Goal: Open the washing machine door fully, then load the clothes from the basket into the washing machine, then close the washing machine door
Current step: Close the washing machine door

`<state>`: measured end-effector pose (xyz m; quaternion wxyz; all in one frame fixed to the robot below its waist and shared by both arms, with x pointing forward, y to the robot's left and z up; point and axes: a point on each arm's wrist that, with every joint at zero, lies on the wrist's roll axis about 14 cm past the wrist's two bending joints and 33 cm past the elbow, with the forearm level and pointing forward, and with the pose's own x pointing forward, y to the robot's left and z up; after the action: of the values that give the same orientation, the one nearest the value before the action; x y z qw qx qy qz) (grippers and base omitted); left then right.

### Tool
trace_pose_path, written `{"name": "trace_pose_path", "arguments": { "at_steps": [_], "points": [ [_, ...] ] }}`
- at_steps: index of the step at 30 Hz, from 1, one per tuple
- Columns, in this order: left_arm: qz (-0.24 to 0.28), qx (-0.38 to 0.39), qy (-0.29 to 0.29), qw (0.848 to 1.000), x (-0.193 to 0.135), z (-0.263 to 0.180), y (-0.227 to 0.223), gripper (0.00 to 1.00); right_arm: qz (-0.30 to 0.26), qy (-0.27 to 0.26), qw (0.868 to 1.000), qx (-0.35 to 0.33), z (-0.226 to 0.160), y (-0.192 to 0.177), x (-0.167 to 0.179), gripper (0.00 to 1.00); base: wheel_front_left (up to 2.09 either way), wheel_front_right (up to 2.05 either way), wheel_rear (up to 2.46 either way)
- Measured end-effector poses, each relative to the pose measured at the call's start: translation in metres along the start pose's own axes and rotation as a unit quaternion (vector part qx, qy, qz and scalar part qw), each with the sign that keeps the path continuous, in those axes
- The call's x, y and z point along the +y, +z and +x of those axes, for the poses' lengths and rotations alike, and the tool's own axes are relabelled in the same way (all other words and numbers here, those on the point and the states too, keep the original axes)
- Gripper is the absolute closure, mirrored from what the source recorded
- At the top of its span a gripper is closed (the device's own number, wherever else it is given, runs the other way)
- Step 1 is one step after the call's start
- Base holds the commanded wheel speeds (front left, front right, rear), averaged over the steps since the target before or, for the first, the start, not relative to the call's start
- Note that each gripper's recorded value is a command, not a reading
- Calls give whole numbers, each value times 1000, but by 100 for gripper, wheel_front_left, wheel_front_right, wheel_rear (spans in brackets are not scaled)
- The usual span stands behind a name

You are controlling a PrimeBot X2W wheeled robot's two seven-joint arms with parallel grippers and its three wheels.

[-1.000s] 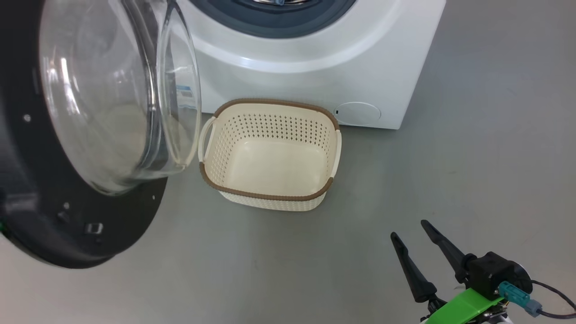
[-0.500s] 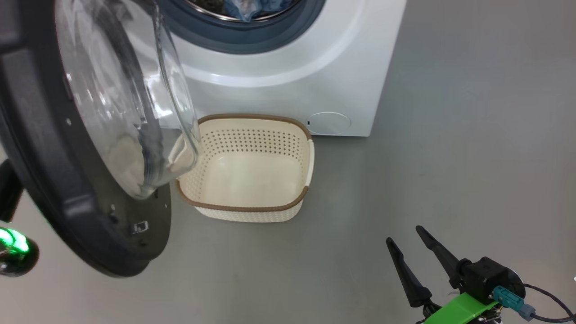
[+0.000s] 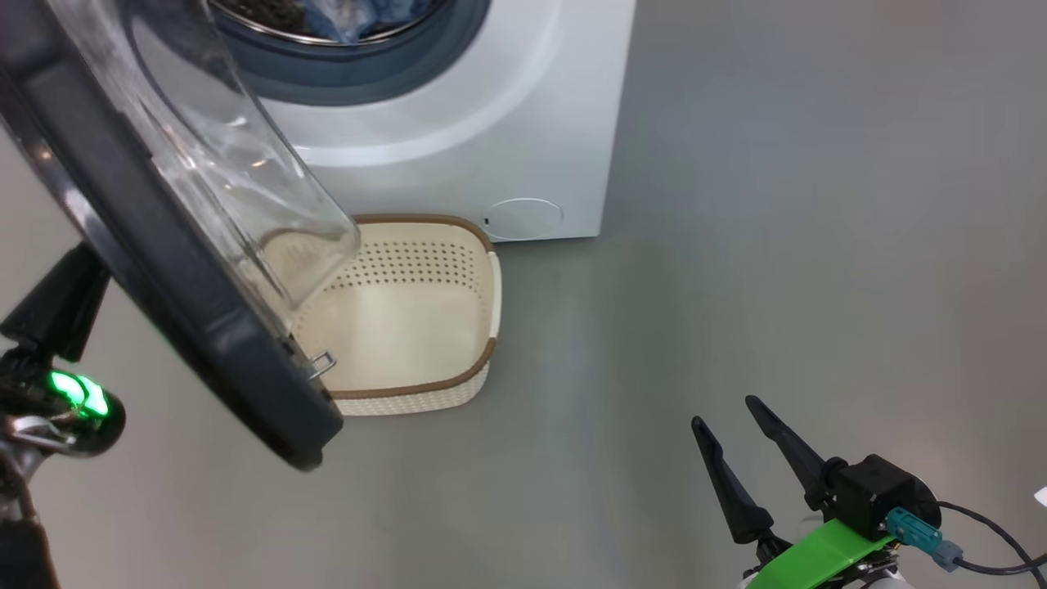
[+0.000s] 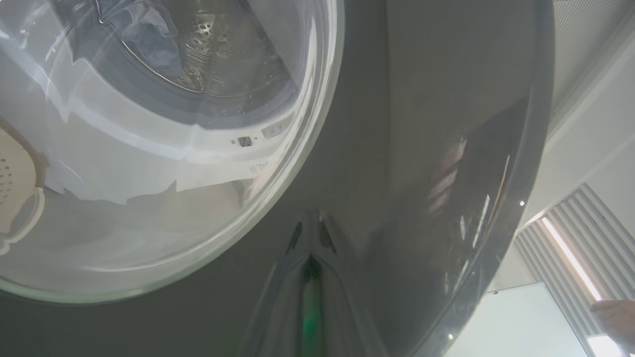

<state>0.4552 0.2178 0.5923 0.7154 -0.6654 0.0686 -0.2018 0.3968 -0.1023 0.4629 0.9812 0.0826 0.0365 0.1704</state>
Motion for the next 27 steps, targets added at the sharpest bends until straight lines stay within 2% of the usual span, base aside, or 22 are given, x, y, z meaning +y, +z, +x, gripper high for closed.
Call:
{"name": "trace_pose_path", "arguments": {
  "at_steps": [8, 27],
  "points": [
    [3, -9, -10, 1000, 5, 39, -7, 100, 8, -38, 999, 1, -11, -2, -20, 0, 0, 0, 0],
    [-48, -32, -46, 997, 13, 118, -33, 100, 10, -81, 997, 11, -16, -10, -48, 0, 0, 0, 0]
  ]
}}
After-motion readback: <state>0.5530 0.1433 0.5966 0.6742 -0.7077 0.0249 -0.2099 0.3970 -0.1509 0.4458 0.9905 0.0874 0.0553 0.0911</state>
